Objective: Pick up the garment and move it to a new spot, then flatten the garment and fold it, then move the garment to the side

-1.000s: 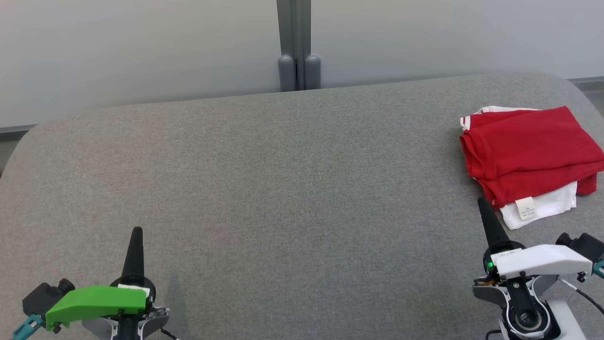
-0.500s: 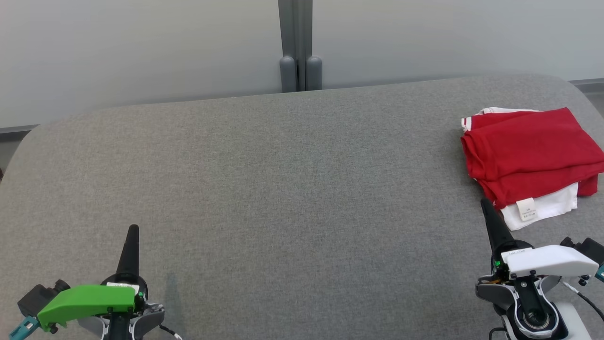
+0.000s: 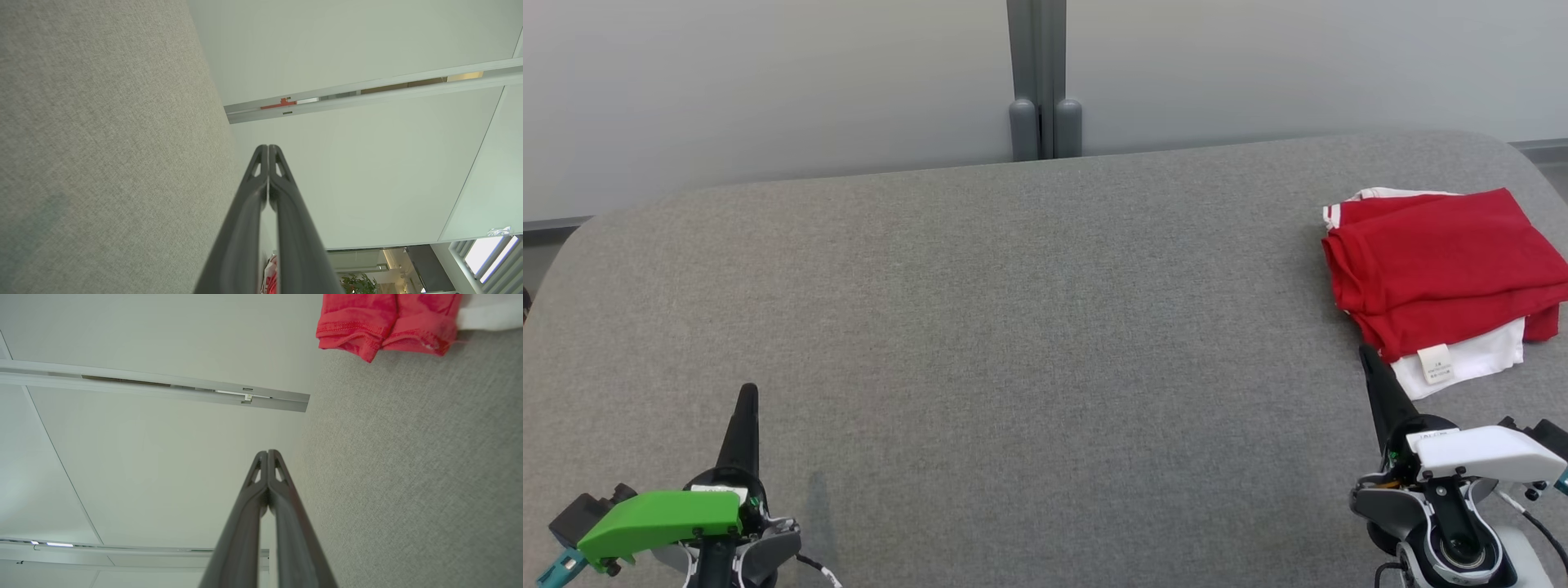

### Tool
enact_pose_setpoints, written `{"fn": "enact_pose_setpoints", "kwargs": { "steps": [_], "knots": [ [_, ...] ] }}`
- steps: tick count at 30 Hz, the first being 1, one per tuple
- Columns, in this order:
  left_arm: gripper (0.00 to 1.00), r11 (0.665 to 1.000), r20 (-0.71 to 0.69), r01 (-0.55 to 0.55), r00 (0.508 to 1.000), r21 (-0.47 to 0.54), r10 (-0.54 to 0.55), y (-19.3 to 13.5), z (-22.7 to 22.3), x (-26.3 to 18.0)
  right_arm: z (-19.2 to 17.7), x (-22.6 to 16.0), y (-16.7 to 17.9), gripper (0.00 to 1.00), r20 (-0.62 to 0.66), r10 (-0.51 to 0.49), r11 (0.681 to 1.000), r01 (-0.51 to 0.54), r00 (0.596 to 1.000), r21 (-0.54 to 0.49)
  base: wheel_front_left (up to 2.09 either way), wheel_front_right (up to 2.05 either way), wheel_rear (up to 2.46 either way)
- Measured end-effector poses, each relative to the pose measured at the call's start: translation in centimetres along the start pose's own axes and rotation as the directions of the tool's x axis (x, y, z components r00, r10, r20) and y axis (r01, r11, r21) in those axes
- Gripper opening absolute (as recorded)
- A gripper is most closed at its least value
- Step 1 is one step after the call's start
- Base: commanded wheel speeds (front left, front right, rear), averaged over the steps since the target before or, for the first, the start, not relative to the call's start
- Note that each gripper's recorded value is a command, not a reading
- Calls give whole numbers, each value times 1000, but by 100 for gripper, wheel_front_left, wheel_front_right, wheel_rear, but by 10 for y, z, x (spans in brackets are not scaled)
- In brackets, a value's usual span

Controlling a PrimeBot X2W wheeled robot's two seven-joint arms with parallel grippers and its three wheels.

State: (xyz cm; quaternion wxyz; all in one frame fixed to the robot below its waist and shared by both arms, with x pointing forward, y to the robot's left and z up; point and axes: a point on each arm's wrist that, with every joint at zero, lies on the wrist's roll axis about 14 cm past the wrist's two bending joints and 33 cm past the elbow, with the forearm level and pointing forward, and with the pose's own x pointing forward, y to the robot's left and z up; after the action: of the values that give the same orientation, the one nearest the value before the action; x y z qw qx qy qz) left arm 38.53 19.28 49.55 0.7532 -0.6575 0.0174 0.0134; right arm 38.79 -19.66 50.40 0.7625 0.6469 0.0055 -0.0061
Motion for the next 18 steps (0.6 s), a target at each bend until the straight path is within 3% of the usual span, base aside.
{"fn": "enact_pose_setpoints", "kwargs": {
  "steps": [18],
  "knots": [
    [0,994,4,21,1000,-107,-21,-5,5,1,3,0,1,0,-1,7,992,-7,1000,127,0,0,0]
  ]
}}
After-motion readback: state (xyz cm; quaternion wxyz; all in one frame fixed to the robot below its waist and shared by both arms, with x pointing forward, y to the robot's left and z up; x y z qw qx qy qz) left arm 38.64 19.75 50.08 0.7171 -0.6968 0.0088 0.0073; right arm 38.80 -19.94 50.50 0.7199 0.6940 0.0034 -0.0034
